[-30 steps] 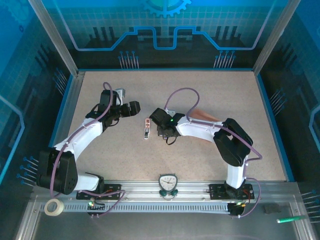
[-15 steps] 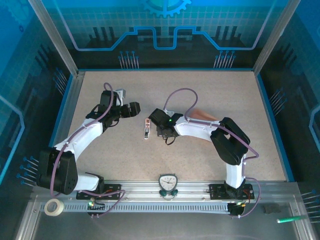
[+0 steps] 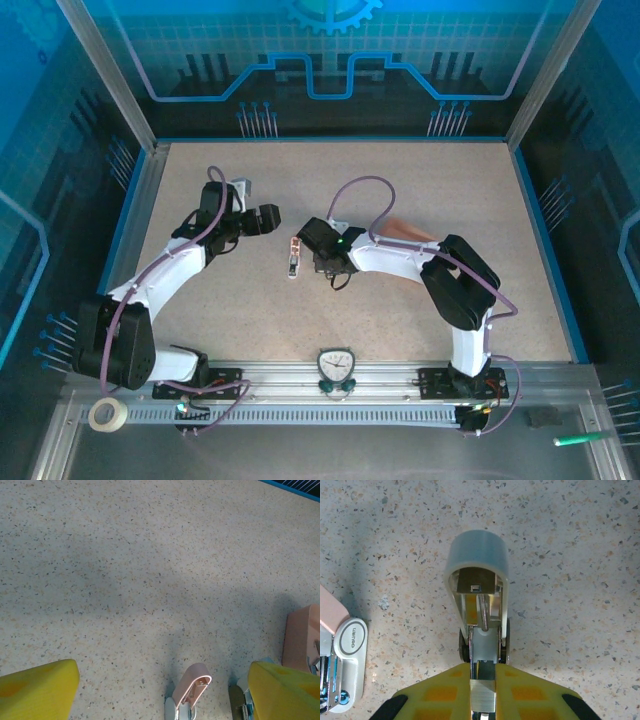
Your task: Load the staples into the stapler
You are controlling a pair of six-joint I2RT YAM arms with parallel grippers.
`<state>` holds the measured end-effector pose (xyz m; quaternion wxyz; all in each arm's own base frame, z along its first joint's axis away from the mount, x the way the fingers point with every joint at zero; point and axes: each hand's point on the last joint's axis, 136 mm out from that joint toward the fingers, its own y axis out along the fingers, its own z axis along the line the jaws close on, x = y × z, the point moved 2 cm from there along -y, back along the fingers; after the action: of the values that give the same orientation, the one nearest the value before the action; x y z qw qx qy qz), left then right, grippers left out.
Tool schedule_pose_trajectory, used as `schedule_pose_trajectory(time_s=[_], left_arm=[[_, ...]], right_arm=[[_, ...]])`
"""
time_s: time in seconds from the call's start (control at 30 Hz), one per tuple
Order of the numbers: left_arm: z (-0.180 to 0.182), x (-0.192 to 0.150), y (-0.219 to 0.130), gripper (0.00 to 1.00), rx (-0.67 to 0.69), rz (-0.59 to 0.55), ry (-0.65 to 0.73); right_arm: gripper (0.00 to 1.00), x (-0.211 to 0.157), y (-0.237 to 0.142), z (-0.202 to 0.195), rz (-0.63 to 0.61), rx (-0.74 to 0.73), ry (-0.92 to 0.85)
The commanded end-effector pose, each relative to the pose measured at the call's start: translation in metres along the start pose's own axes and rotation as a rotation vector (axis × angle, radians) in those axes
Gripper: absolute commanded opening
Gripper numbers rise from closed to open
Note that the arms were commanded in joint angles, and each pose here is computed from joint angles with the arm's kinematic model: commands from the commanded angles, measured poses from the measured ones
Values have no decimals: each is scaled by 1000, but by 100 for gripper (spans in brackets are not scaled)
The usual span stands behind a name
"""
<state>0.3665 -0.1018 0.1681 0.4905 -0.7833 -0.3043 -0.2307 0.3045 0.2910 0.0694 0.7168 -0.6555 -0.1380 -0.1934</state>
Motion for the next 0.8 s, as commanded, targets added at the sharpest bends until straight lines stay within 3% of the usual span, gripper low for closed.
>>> schedule_pose_trajectory(time_s=[0.0, 0.77], left_arm=[[-1, 4, -7, 88, -9, -27, 26], [-4, 0, -2, 88, -40, -17, 24]], right_arm=[[16, 4, -11, 3, -37, -1, -17], [16, 10, -19, 6, -70, 20, -45]])
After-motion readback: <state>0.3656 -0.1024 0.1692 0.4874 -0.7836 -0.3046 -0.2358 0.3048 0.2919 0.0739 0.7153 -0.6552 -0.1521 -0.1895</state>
